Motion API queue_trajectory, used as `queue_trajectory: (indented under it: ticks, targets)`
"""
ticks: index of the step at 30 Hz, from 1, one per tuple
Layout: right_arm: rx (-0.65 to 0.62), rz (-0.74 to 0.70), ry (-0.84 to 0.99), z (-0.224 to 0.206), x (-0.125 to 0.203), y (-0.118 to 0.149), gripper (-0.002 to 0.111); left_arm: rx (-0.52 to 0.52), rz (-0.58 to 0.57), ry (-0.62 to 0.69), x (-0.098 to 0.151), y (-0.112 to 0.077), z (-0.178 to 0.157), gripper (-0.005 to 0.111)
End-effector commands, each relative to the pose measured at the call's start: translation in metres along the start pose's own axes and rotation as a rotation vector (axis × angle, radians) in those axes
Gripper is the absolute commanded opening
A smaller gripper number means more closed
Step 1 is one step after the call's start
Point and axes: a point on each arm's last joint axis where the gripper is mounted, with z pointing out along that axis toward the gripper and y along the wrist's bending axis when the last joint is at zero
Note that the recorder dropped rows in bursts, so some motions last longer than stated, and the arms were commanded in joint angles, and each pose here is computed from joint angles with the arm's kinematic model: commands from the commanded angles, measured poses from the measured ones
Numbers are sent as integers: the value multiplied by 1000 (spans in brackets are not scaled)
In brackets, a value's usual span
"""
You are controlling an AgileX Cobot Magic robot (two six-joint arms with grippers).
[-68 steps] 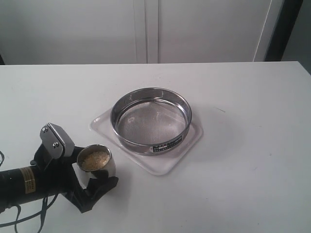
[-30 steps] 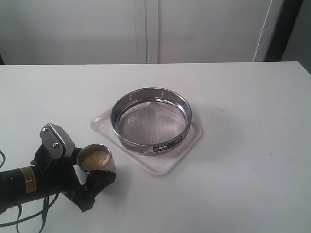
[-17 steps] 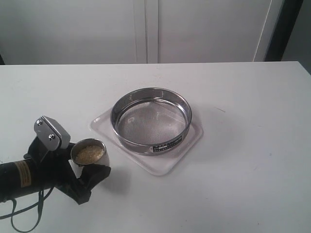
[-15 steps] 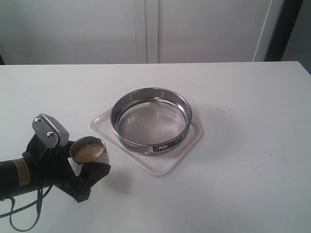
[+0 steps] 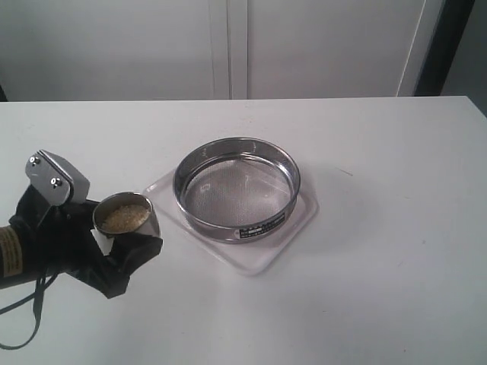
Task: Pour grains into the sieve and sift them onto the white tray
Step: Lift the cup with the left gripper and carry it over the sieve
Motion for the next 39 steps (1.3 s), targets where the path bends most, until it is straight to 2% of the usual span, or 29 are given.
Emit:
queue_trajectory:
  ticks: [1, 5, 9, 14, 16, 22, 26, 30, 39]
  targets:
    - [-2, 2, -8, 0, 1, 0, 0, -12, 8, -13, -19, 1, -7, 0]
    - [-2, 2, -8, 0, 1, 0, 0, -29, -5, -25, -39, 6, -8, 0]
    - [-2, 2, -8, 0, 1, 0, 0, -60, 2, -41, -76, 16, -7, 0]
    - [-2, 2, -8, 0, 1, 0, 0, -147, -1, -67, -112, 30, -8, 0]
    - [-2, 2, -8, 0, 1, 0, 0, -177, 36, -56, -123, 35, -8, 0]
    - [-2, 2, -8, 0, 1, 0, 0, -214, 69, 2, -125, 44, 4, 0]
    - [-2, 2, -8, 0, 1, 0, 0, -242, 159, 24, -132, 34, 12, 0]
    - [-2, 2, -8, 0, 1, 0, 0, -272, 170, 48, -134, 30, 26, 0]
    - [-2, 2, -8, 0, 1, 0, 0, -258, 217, 70, -140, 31, 58, 0]
